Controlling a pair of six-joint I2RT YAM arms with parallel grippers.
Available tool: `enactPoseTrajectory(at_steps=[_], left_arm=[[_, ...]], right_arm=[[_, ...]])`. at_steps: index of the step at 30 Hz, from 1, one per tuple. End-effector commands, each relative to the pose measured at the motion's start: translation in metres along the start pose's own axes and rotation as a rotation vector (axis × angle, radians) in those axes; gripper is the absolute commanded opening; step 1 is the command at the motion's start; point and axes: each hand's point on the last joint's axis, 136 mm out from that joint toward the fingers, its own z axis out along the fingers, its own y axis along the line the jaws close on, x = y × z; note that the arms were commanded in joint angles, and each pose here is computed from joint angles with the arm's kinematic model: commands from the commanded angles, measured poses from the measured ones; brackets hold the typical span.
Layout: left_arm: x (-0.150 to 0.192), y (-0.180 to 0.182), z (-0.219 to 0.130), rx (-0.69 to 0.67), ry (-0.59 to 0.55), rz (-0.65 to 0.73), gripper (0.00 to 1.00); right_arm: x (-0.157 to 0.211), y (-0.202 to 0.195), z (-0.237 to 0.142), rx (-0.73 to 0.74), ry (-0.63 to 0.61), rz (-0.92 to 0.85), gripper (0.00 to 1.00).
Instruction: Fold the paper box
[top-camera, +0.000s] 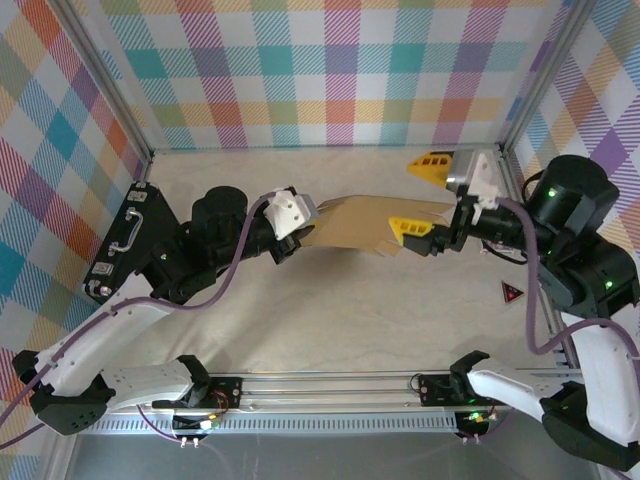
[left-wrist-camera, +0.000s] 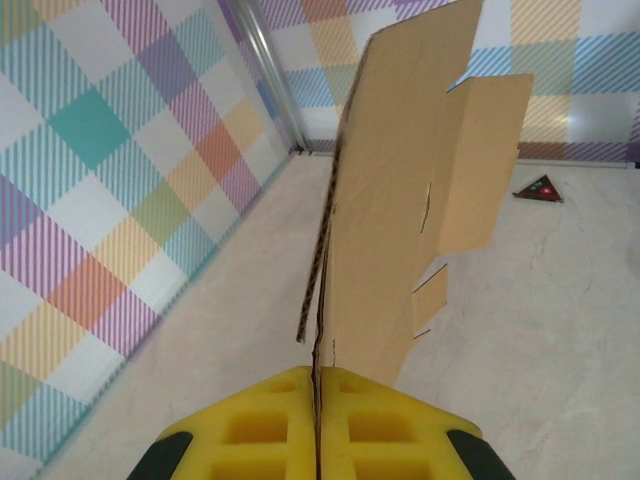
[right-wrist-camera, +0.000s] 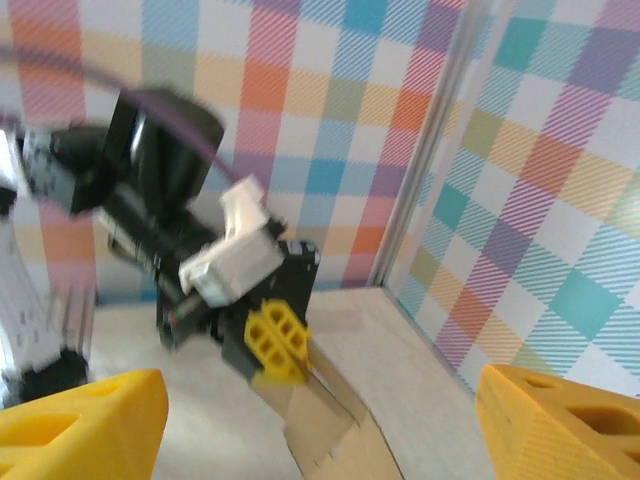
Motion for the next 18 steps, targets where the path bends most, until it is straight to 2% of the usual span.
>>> enactPoseTrajectory(at_steps=[1,7,10,14,18], left_arm=[[-0.013,-0.002,-0.014,0.036,-0.038,-0.042,0.00],[-0.025,-0.003,-0.024,0.065,-0.083,-0.031,0.00],[-0.037,-0.001,-0.035,0.061,-0.117,-0.030,0.00],[-0.056,0.012,-0.053,-0.002,-0.180,-0.078,0.00],[-0.069,0.015,-0.073,-0.026,-0.247,-0.102,0.00]], right_arm=[[0.036,0.027,0.008,-0.188,0.103,-0.166,0.79],[0.060,0.005,0.024,-0.125,0.233,-0.223,0.66],[0.049,0.002,0.025,-0.113,0.199,-0.239,0.73],[0.011,0.010,0.010,-0.093,0.060,-0.245,0.86],[-0.025,0.008,-0.022,0.059,-0.073,-0.232,0.93]])
